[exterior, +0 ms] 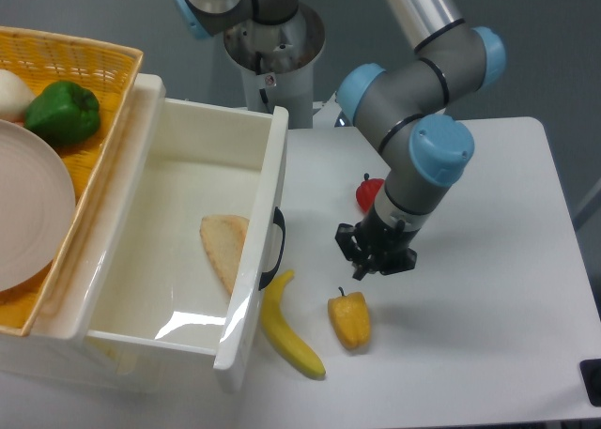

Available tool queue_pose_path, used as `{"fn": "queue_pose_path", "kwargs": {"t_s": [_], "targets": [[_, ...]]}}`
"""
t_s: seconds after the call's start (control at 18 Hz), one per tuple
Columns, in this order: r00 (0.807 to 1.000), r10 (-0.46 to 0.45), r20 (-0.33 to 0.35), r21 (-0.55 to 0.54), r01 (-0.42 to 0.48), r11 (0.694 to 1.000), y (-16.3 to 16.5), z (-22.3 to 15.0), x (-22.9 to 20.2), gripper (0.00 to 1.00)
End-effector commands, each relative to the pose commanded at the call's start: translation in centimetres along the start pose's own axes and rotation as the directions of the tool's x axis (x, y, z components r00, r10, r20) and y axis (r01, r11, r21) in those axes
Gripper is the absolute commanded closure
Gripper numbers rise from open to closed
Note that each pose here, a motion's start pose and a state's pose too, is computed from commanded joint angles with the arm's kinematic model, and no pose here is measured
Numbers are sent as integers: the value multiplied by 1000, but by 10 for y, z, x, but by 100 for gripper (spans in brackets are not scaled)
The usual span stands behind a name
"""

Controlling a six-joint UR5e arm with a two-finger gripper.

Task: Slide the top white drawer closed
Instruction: 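Move the gripper down and over to the open drawer's front panel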

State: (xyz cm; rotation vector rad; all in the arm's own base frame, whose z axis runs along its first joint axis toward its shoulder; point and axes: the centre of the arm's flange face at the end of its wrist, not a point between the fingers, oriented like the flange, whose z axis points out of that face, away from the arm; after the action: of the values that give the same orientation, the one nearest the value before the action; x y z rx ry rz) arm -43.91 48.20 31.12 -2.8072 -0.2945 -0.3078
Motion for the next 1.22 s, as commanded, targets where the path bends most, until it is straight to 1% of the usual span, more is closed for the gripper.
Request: {"fn": "queue_pose_path", "kwargs": {"t_s": [0.11,0.33,0.44,0.56,0.72,0.89,1.22], "targets": [[1000,-26,-3,-2,26,1000,-7,2,8,93],[994,-108,-13,-14,108,994,-7,7,12,93],[989,-140,-39,-24,139,990,-6,9,15,93],[985,-155,-69,-20,154,988,-5,6,16,94],[982,-169,-86,-25,168,985,-5,1,17,93],[974,-201,-104,-29,199,980,-4,1,18,94],[965,-221,-144,-23,220,975,-6,-15,29,93]]}}
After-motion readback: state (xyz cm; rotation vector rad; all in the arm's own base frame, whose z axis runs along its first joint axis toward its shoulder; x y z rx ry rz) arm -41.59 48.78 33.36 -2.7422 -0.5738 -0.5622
